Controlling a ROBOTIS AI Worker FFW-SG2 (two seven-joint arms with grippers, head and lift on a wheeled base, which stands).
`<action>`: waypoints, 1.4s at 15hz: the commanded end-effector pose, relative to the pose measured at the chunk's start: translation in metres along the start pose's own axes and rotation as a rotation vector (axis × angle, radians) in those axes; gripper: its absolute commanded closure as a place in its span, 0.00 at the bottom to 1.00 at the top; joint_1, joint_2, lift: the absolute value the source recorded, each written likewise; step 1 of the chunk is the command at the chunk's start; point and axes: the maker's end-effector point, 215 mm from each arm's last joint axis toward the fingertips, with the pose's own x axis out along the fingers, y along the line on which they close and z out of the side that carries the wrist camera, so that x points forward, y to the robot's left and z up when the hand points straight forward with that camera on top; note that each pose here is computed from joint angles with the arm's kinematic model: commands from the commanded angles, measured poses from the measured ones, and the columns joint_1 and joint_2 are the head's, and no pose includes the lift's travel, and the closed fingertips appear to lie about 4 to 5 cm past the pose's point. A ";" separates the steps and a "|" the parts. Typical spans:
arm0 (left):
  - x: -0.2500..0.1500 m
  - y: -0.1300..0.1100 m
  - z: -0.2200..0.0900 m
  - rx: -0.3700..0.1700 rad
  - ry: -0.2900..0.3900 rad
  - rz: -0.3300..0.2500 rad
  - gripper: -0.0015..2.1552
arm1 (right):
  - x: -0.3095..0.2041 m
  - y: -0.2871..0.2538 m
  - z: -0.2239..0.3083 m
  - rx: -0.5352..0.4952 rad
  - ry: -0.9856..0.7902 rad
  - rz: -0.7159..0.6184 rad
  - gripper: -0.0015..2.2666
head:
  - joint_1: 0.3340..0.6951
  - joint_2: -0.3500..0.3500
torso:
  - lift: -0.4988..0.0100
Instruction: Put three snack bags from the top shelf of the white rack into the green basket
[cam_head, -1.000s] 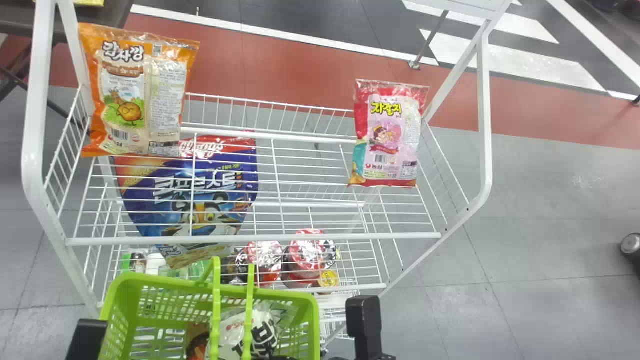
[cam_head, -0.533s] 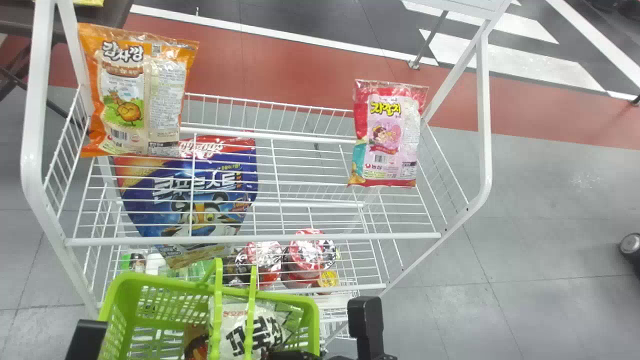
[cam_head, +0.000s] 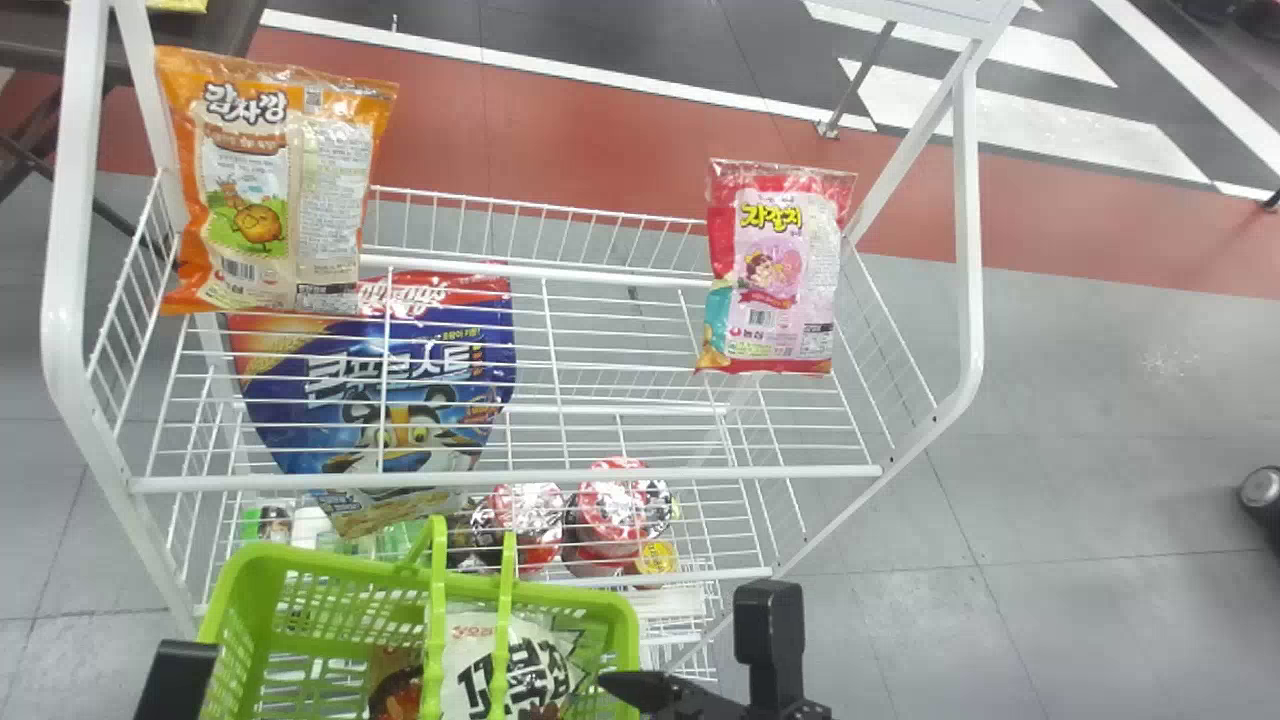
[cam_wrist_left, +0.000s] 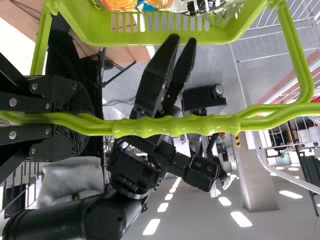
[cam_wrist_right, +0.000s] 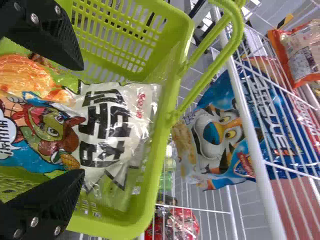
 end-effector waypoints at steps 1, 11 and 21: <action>-0.001 0.004 -0.001 -0.009 -0.004 0.005 1.00 | -0.014 -0.003 0.043 -0.072 -0.120 -0.024 0.03 | 1.00 0.00 | 0.98; -0.001 0.000 -0.010 -0.013 -0.006 -0.017 1.00 | -0.098 -0.103 0.297 -0.390 -0.719 -0.449 0.03 | 1.00 0.00 | 0.98; 0.009 0.000 -0.016 0.000 0.043 0.000 0.99 | -0.074 -0.241 0.354 -0.243 -0.607 -0.611 0.04 | 1.00 0.00 | 0.98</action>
